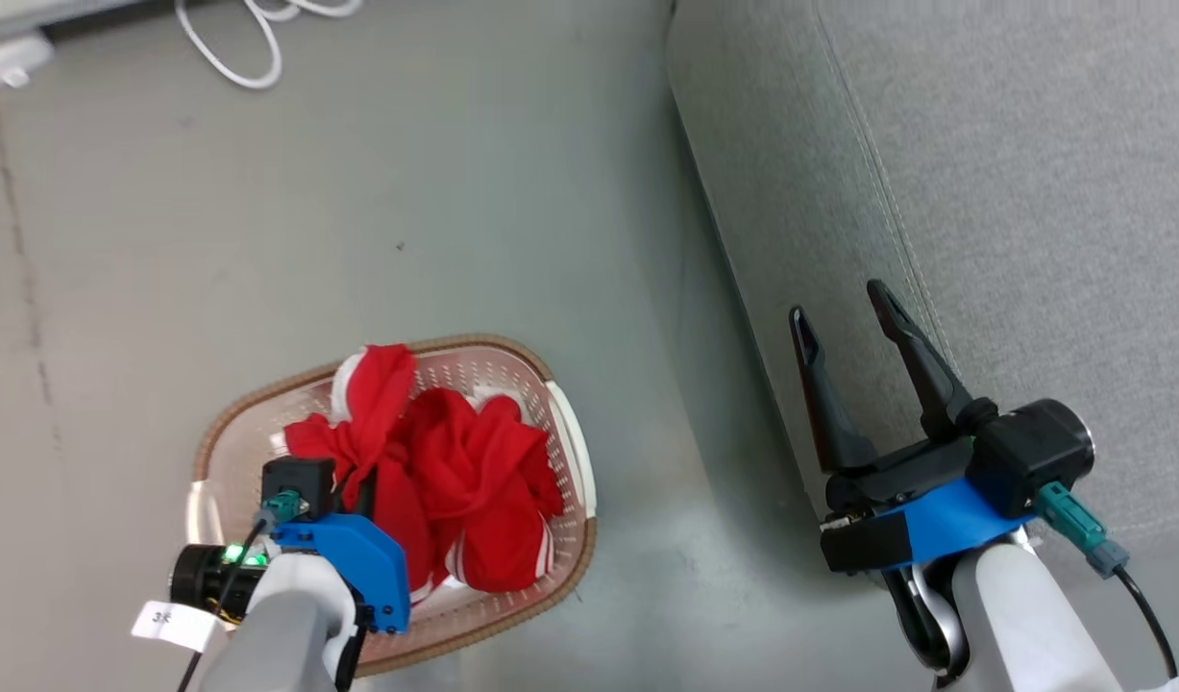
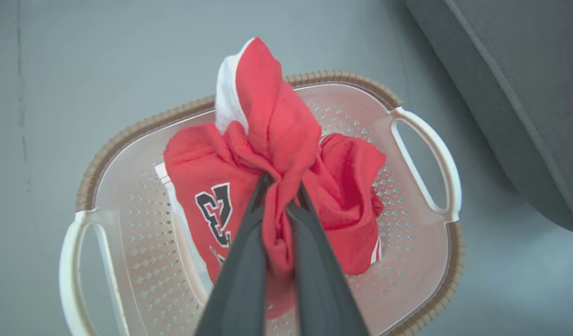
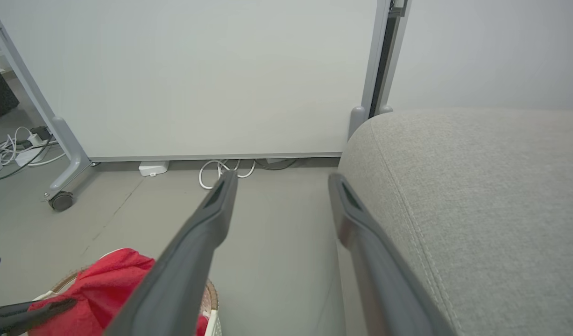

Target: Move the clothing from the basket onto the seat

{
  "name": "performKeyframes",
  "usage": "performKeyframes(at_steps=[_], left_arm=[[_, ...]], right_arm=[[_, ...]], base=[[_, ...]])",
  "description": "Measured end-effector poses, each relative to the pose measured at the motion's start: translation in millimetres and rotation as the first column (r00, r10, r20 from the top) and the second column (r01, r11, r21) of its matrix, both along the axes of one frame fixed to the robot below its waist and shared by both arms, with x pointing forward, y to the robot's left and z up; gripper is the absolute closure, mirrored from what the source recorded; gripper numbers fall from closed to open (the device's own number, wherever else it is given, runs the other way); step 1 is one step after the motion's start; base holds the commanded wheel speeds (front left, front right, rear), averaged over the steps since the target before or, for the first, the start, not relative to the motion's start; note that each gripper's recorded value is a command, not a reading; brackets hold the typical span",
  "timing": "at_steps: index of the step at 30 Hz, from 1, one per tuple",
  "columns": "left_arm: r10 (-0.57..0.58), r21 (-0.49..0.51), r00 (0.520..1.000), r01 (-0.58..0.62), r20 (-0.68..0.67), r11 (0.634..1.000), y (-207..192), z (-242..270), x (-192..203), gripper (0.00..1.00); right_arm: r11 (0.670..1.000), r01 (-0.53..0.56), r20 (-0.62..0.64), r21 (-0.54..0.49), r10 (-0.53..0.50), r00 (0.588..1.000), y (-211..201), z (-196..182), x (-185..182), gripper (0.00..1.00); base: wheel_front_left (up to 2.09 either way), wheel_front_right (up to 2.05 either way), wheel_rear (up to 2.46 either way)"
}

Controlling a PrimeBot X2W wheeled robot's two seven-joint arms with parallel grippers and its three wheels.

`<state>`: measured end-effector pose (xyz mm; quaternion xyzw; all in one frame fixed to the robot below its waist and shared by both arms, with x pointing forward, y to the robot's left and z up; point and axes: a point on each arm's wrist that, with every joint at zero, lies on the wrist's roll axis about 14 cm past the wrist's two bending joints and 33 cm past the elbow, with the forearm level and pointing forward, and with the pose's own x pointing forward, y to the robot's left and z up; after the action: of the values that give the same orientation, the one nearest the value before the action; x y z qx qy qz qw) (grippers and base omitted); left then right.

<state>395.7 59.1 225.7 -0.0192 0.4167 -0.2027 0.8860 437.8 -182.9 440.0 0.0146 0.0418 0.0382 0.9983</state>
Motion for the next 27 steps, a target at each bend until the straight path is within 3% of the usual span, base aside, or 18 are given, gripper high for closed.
performKeyframes(at_steps=[10,19,27], left_arm=[[0.040,-0.074,0.982,-0.026,0.187,0.997,-2,71,1,1.00],[0.027,-0.180,0.920,0.048,0.391,0.982,-27,147,0,1.00],[-0.005,-0.209,0.862,0.129,0.507,0.969,-44,200,1,1.00]], right_arm=[[0.999,-0.046,0.058,0.012,0.045,0.997,20,27,-20,0.00],[0.994,-0.103,0.114,0.020,0.100,0.988,41,49,-34,0.00],[0.989,-0.147,0.148,0.026,0.142,0.979,57,63,-42,0.00]], base=[[0.00,0.00,0.00],[0.00,0.00,0.00],[0.00,0.00,0.00]])
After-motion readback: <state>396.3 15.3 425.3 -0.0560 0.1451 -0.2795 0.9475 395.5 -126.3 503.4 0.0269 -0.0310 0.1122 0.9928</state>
